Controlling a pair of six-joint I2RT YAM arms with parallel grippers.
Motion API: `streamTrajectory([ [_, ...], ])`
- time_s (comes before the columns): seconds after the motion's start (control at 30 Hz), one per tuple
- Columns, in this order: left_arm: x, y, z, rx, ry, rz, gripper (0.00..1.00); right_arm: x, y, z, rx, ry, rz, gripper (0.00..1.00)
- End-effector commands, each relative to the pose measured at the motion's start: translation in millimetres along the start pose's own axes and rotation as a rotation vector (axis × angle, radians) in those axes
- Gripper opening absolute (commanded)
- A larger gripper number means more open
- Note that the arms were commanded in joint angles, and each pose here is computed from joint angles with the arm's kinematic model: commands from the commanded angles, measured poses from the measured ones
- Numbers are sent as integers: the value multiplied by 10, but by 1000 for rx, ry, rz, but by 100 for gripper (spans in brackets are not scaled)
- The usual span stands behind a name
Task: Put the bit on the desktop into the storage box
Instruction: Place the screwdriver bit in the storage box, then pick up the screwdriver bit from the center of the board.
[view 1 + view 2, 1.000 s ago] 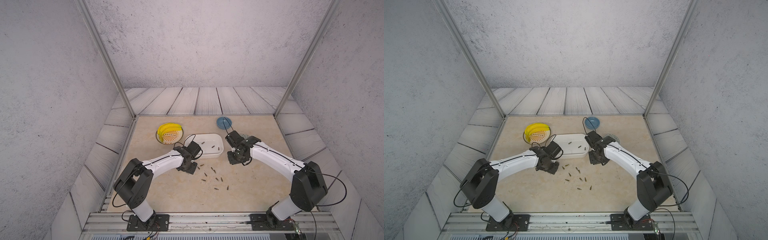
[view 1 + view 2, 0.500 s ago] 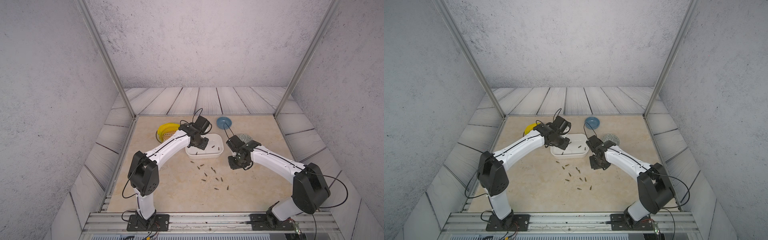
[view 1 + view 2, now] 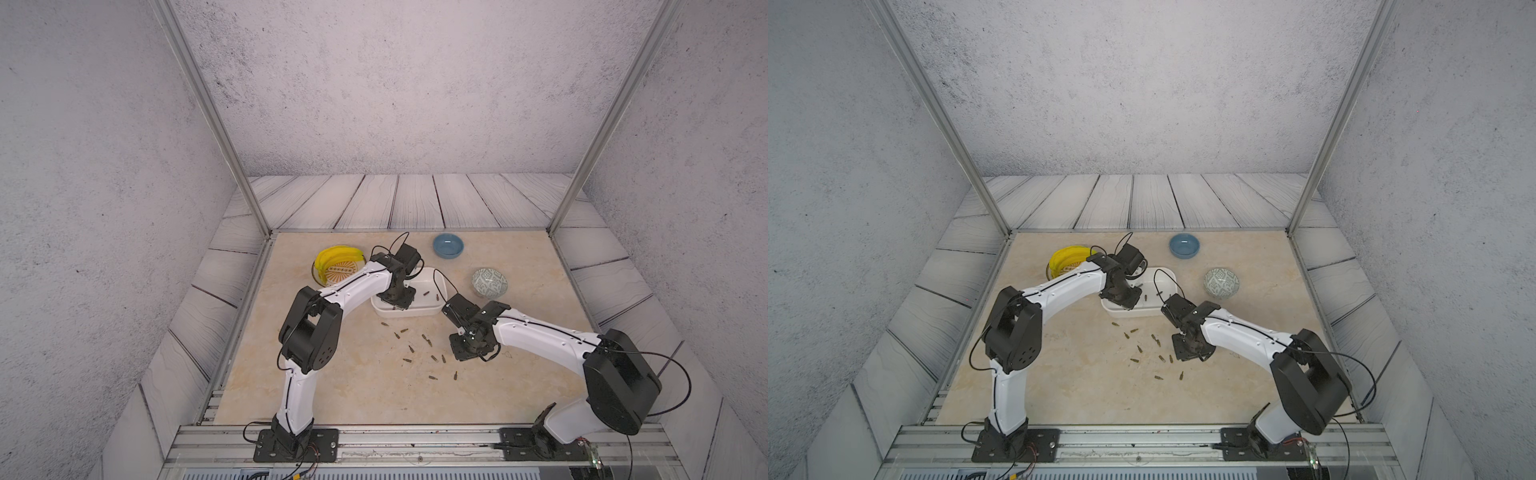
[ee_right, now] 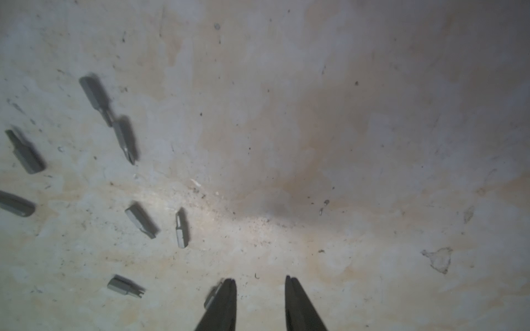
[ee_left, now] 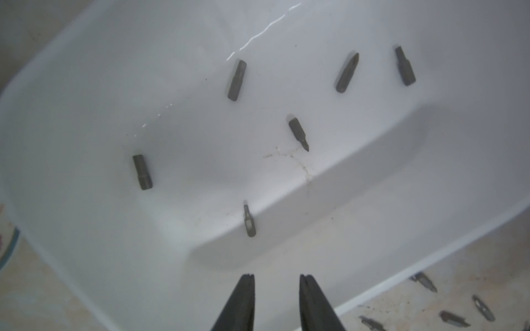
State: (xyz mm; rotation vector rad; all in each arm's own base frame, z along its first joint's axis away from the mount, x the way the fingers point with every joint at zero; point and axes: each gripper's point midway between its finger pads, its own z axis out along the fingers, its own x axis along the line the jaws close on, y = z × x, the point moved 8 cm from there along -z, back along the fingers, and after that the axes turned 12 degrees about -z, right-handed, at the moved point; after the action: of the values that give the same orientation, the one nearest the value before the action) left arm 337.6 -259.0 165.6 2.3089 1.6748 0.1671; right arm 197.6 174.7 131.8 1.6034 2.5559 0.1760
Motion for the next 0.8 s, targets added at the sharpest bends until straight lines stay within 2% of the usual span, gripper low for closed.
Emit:
streamTrajectory([
  [0.0,45,-10,-398,-91,-16,-23,36,83,-66,-45,-26,2,25,33],
  [0.37,234,-494,-437,-52,16,-40,45,289,-214,67,0,-51,22,33],
  [0.77,310,-695,-439,-61,18,-76,48,369,-330,190,29,-96,18,35],
])
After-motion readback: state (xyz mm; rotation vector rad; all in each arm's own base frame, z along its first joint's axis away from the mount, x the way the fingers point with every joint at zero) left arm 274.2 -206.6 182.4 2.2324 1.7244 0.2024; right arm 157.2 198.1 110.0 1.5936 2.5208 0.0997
